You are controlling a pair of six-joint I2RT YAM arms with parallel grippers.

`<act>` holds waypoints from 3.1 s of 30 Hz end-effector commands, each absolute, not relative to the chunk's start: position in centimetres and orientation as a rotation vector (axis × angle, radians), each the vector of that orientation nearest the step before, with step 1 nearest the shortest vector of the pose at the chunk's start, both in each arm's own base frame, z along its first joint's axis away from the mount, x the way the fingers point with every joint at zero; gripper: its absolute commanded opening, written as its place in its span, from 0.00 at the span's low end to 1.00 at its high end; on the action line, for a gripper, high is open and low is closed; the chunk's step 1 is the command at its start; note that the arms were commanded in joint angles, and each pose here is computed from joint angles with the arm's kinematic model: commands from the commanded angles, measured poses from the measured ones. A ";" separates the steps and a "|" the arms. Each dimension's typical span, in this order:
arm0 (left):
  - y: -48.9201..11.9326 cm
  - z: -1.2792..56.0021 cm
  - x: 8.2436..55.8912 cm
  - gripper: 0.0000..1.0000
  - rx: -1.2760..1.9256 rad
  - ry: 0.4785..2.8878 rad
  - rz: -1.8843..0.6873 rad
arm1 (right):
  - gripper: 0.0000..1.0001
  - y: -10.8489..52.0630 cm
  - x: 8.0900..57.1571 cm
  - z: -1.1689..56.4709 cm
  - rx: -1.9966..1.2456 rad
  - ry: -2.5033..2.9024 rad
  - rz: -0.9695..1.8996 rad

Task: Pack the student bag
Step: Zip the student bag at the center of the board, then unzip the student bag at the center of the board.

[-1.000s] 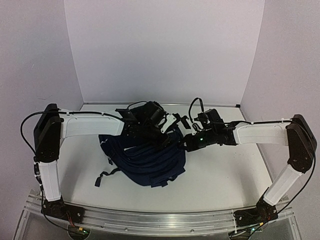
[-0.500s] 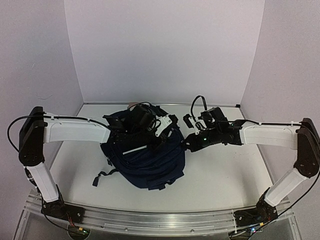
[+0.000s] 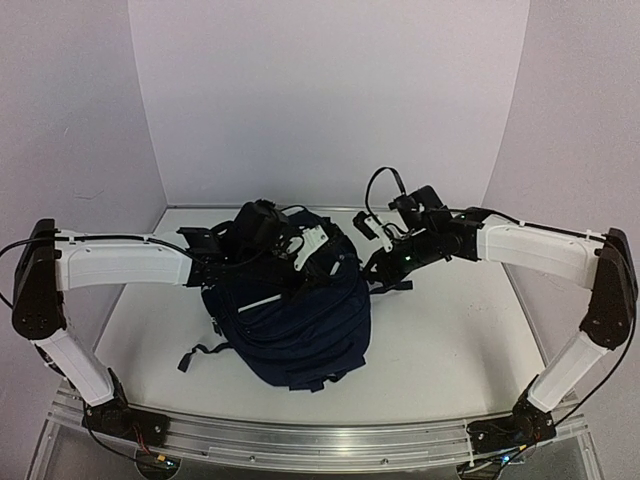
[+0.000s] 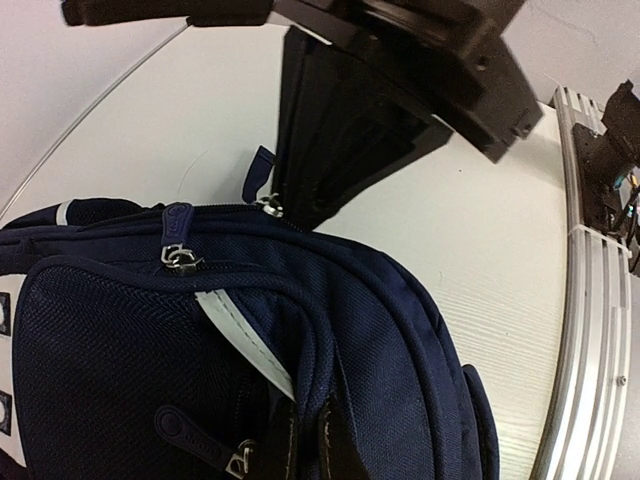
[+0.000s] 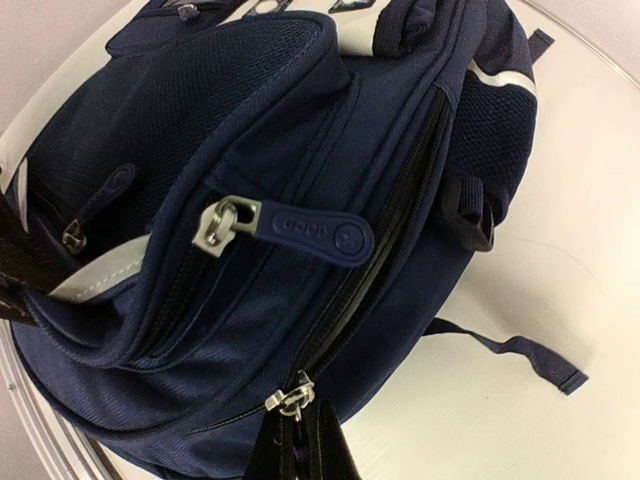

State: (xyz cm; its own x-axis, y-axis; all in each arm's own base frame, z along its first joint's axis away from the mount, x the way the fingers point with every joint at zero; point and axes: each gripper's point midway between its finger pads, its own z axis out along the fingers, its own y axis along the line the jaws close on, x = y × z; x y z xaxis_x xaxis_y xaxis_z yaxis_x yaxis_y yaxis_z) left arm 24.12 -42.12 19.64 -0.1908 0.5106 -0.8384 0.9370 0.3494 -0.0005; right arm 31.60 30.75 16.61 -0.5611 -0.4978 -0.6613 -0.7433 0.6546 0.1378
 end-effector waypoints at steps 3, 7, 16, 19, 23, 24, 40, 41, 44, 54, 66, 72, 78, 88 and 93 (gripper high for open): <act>-41.1 20.9 17.4 0.00 1.432 1.844 -0.946 | 0.00 29.1 39.5 18.1 -0.892 2.187 0.257; -40.9 21.0 16.8 0.00 1.453 1.852 -0.968 | 0.00 31.0 40.8 17.2 -0.941 2.181 0.307; -40.2 21.3 15.7 0.00 1.466 1.899 -1.016 | 0.00 32.7 44.6 15.6 -0.930 2.167 0.377; -39.9 21.5 15.8 0.00 1.437 1.919 -1.015 | 0.00 32.4 45.4 15.6 -0.894 2.157 0.396; -39.2 21.4 16.5 0.00 1.391 1.979 -1.050 | 0.13 31.7 45.0 16.9 -0.845 2.126 0.440; -38.8 21.4 16.9 0.00 1.373 2.002 -1.079 | 0.20 31.6 44.4 17.5 -0.844 2.115 0.464; -36.8 22.6 18.5 0.00 1.308 2.161 -1.303 | 0.77 34.9 29.6 23.5 -1.057 1.958 1.216; -36.7 22.6 18.4 0.00 1.309 2.170 -1.312 | 0.77 35.4 28.8 23.5 -1.084 1.950 1.245; -36.7 22.6 18.4 0.00 1.303 2.189 -1.331 | 0.77 37.1 27.0 22.7 -1.163 1.937 1.329; -37.1 23.1 18.7 0.00 1.275 2.198 -1.358 | 0.66 39.1 25.4 19.1 -1.292 1.936 1.484; -37.4 22.9 19.3 0.00 1.262 2.208 -1.353 | 0.44 39.6 25.4 17.2 -1.331 1.943 1.485; -37.1 22.6 20.0 0.00 1.241 2.218 -1.328 | 0.09 39.3 25.2 16.8 -1.324 1.965 1.481; -37.0 22.0 21.0 0.00 1.202 2.226 -1.280 | 0.00 38.8 24.9 17.1 -1.292 2.003 1.423; -38.7 19.4 26.0 0.00 1.060 2.285 -1.105 | 0.00 38.1 23.1 17.3 -1.124 2.140 1.129; -41.0 19.0 27.6 0.00 1.047 2.260 -1.157 | 0.00 38.2 23.3 18.4 -0.973 2.159 0.986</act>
State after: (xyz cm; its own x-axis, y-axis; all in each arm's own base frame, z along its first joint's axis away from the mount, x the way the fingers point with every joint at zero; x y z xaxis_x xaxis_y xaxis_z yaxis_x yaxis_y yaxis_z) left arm 22.21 -38.76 17.57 -0.6550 0.5544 -0.5135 0.7388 0.3272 -0.5892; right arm 23.45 37.18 15.28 -0.5806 -0.4687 -0.6657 -0.8123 0.3896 0.4341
